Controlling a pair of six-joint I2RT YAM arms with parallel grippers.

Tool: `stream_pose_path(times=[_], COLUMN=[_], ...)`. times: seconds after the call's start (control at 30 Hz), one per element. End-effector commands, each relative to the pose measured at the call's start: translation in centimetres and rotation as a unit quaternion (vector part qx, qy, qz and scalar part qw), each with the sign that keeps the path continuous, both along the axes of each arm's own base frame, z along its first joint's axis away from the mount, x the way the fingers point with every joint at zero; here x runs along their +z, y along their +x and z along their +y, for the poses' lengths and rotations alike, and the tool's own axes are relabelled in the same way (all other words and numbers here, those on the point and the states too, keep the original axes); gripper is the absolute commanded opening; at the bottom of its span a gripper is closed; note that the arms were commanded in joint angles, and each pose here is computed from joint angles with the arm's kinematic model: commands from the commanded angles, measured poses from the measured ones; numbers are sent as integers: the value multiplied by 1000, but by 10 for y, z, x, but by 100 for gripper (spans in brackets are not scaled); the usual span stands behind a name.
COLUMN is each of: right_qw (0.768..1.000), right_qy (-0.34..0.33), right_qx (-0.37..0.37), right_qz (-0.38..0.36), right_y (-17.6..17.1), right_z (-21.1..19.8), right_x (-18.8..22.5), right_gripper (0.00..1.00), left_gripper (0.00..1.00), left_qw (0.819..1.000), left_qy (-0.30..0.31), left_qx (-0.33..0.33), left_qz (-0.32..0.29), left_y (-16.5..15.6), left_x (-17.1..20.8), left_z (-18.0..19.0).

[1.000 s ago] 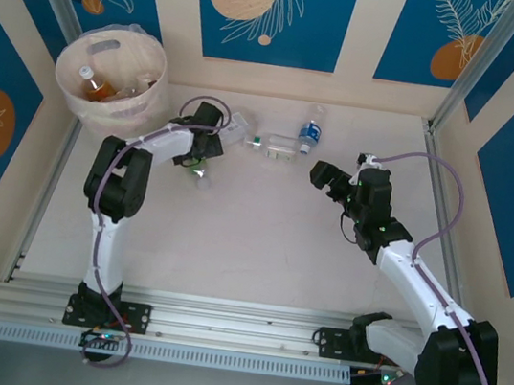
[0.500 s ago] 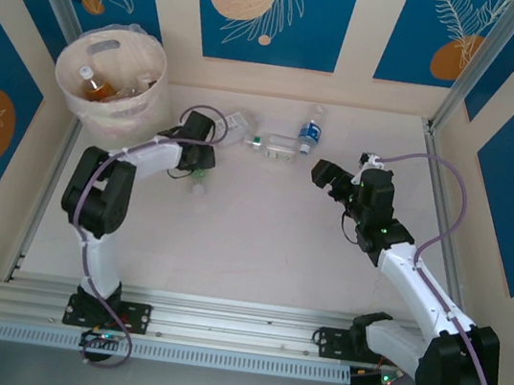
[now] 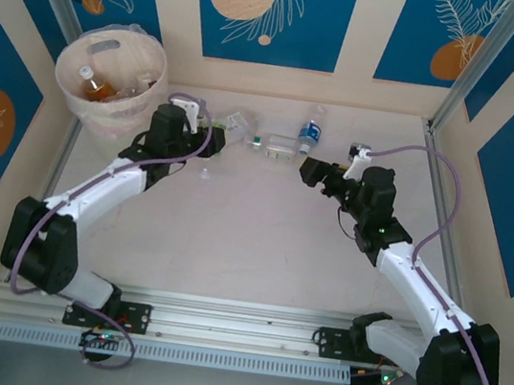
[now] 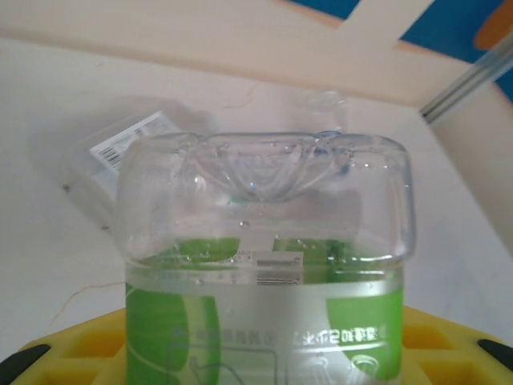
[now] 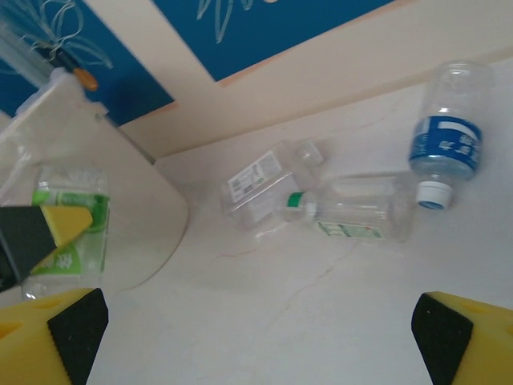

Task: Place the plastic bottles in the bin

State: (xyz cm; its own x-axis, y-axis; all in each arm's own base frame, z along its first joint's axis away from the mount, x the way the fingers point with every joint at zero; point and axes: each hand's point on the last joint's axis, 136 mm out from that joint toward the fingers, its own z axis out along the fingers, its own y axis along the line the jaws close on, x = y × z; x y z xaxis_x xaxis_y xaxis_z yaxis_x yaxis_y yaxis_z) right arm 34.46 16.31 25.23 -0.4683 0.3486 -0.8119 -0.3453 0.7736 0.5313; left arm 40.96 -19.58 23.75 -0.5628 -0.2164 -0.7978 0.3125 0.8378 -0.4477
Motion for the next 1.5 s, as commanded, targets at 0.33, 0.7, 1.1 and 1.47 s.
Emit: stream_pose_path(times=[0.33, 0.7, 1.1, 1.47], right_qw=[979, 948, 952, 955], right_qy=[-80, -85, -109, -114], right_qx=[152, 282, 259, 243], right_qz=[-108, -122, -124, -122], right_y=[-19, -43, -37, -32], right_z=[84, 136, 135, 131], right_x=[25, 35, 35, 35], right_gripper=[100, 100, 100, 100], left_gripper=[0, 0, 0, 0], left_qw=[978, 933, 888, 928], left_qy=[-26, 62, 150, 181], left_qx=[-71, 155, 285, 200], left_qz=[-192, -320, -328, -258], left_y=[-51, -44, 9, 64], left_x=[108, 216, 262, 203], left_z=[-1, 85, 177, 207])
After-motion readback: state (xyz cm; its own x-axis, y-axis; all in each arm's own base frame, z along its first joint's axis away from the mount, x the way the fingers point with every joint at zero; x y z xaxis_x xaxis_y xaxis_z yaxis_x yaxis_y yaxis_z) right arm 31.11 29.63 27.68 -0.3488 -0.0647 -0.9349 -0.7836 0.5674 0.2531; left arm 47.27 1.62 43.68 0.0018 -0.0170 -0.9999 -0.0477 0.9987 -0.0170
